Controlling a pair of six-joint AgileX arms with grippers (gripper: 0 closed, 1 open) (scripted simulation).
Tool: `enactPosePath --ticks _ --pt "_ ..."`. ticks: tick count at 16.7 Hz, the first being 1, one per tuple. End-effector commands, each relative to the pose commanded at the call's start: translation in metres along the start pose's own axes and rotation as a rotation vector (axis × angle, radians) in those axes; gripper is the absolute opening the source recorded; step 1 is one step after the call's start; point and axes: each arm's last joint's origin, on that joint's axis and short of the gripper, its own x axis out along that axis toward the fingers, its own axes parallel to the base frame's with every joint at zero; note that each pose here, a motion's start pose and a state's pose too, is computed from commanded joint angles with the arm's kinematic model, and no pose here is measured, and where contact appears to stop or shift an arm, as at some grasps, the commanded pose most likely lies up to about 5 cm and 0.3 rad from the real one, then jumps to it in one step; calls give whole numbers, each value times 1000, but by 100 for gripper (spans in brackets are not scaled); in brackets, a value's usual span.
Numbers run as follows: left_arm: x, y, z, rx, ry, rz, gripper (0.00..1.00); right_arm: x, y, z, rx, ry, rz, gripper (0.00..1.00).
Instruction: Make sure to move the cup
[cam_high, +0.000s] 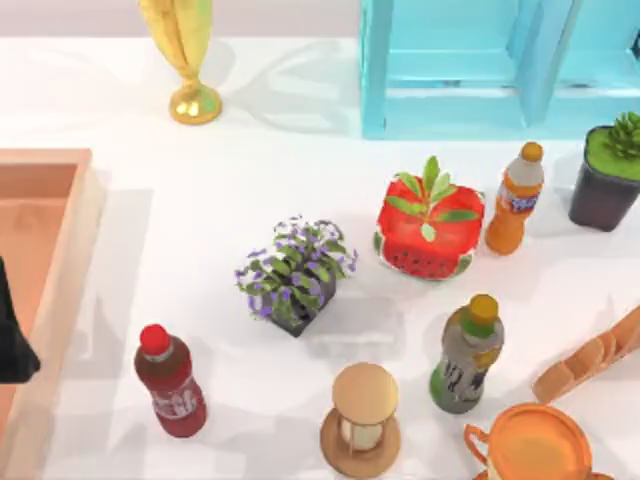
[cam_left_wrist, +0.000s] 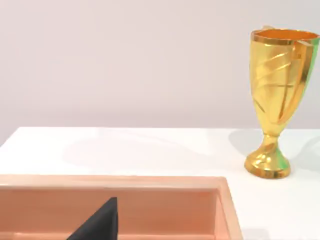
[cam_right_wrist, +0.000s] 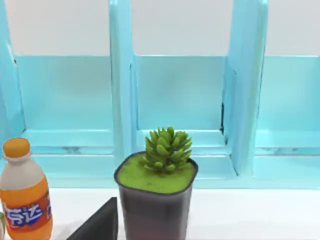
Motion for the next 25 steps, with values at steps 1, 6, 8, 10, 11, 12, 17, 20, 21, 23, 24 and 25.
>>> enactPosePath --ticks 1,6,8,10,11,12,17,20,21,23,24,25 --pt "0 0 0 0 0 0 100 0 0 0 0 0 0 100" --pt "0 0 0 0 0 0 100 1 -3 18 -22 93 -24 100" --pt "0 0 0 0 0 0 100 5 -5 37 -42 190 -46 100" --pt "0 0 0 0 0 0 100 15 -9 59 -63 319 -68 100" --pt "0 0 0 0 0 0 100 22 -12 71 -72 393 -78 100" --pt "0 0 0 0 0 0 100 32 -15 83 -80 472 -87 100" --pt "0 0 0 0 0 0 100 105 -42 120 -93 907 -104 100" --pt "0 0 0 0 0 0 100 156 -66 120 -74 1154 -87 100" --pt "0 0 0 0 0 0 100 172 -74 117 -65 1227 -78 100" --pt "0 0 0 0 0 0 100 199 -90 107 -44 1355 -58 100" --pt "0 0 0 0 0 0 100 210 -98 101 -32 1409 -47 100" --pt "0 0 0 0 0 0 100 219 -104 95 -22 1457 -37 100"
